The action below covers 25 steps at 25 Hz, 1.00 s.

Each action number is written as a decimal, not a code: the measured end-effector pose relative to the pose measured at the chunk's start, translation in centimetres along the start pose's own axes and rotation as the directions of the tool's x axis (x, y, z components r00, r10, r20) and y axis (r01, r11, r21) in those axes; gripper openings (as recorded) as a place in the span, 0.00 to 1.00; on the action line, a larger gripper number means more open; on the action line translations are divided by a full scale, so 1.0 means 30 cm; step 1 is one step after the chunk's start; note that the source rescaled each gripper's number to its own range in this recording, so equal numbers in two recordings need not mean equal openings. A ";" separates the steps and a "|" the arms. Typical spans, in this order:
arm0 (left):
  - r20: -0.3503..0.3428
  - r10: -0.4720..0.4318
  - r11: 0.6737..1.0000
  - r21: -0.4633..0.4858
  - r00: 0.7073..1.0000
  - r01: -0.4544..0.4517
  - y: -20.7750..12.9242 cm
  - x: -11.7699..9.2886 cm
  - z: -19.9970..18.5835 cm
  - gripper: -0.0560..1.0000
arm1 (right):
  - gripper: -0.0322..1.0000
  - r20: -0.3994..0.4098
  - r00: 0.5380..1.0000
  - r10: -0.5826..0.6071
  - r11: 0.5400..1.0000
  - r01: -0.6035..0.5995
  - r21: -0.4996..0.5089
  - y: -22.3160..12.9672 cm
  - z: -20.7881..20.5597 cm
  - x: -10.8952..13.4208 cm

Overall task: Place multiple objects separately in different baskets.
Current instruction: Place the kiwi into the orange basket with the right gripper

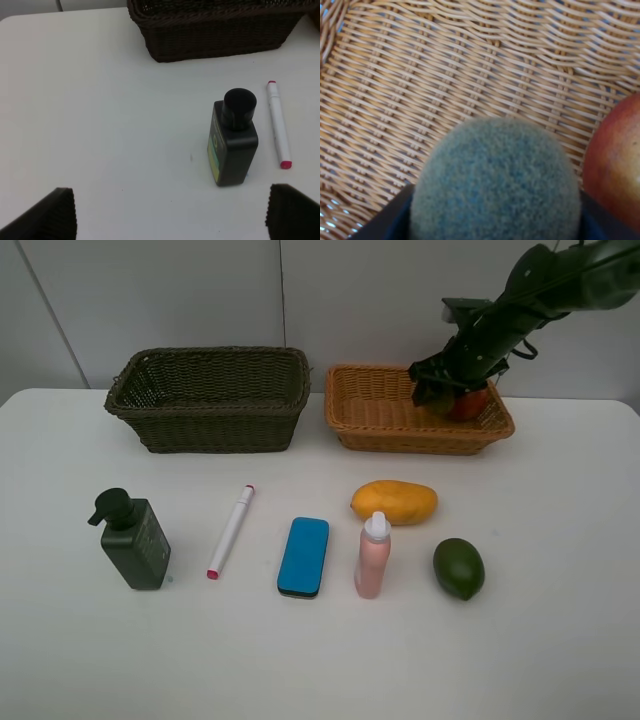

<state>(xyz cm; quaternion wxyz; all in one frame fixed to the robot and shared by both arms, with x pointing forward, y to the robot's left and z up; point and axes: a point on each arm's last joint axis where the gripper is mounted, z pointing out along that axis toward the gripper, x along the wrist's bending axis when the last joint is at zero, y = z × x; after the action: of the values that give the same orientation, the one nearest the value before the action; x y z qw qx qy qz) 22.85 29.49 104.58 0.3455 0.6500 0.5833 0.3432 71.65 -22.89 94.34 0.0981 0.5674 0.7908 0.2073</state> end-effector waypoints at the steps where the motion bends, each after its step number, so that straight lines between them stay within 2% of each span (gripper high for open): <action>1: 0.000 0.000 1.000 0.000 1.000 0.000 0.000 0.000 0.000 1.00 | 0.03 0.000 1.000 0.000 1.000 0.000 0.002 -0.001 0.003 0.000; 2: 0.000 0.000 1.000 0.000 1.000 0.000 0.000 0.000 0.000 1.00 | 0.07 0.000 1.000 0.000 1.000 0.000 0.004 -0.002 0.005 -0.001; 3: 0.000 0.000 1.000 0.000 1.000 0.000 0.000 0.000 0.000 1.00 | 0.20 0.002 1.000 -0.002 1.000 0.002 0.005 -0.003 0.006 -0.001; 5: 0.000 0.000 1.000 0.000 1.000 0.000 0.000 0.000 0.000 1.00 | 0.62 0.005 1.000 -0.006 1.000 0.006 0.007 -0.003 0.007 -0.003; 6: 0.000 0.000 1.000 0.000 1.000 0.000 0.000 0.000 0.000 1.00 | 0.78 0.004 1.000 -0.004 1.000 0.004 0.006 -0.003 0.007 -0.002; 7: 0.000 0.000 1.000 0.000 1.000 0.000 0.000 0.000 0.000 1.00 | 0.86 0.002 1.000 -0.004 1.000 0.004 0.006 -0.003 0.007 -0.002; 8: 0.000 0.000 1.000 0.000 1.000 0.000 0.000 0.000 0.000 1.00 | 0.91 -0.001 1.000 -0.004 1.000 0.004 0.004 -0.003 0.007 -0.001; 10: 0.000 0.000 1.000 0.000 1.000 0.000 0.000 0.000 0.000 1.00 | 0.96 -0.012 1.000 -0.003 1.000 0.003 0.000 -0.001 0.007 0.003; 13: 0.000 0.000 1.000 0.000 1.000 0.000 0.000 0.000 0.000 1.00 | 0.99 -0.023 1.000 -0.016 1.000 0.016 -0.005 0.000 0.007 0.006; 25: 0.000 0.000 1.000 0.000 1.000 0.000 0.000 0.000 0.000 1.00 | 1.00 -0.042 0.999 -0.017 0.999 0.018 0.026 -0.009 0.006 0.012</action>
<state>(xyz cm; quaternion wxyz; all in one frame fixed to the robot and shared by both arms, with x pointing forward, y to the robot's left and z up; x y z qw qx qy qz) 22.85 29.49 104.58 0.3455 0.6500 0.5833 0.3432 71.37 -22.59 94.07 0.0757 0.5573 0.8003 0.2078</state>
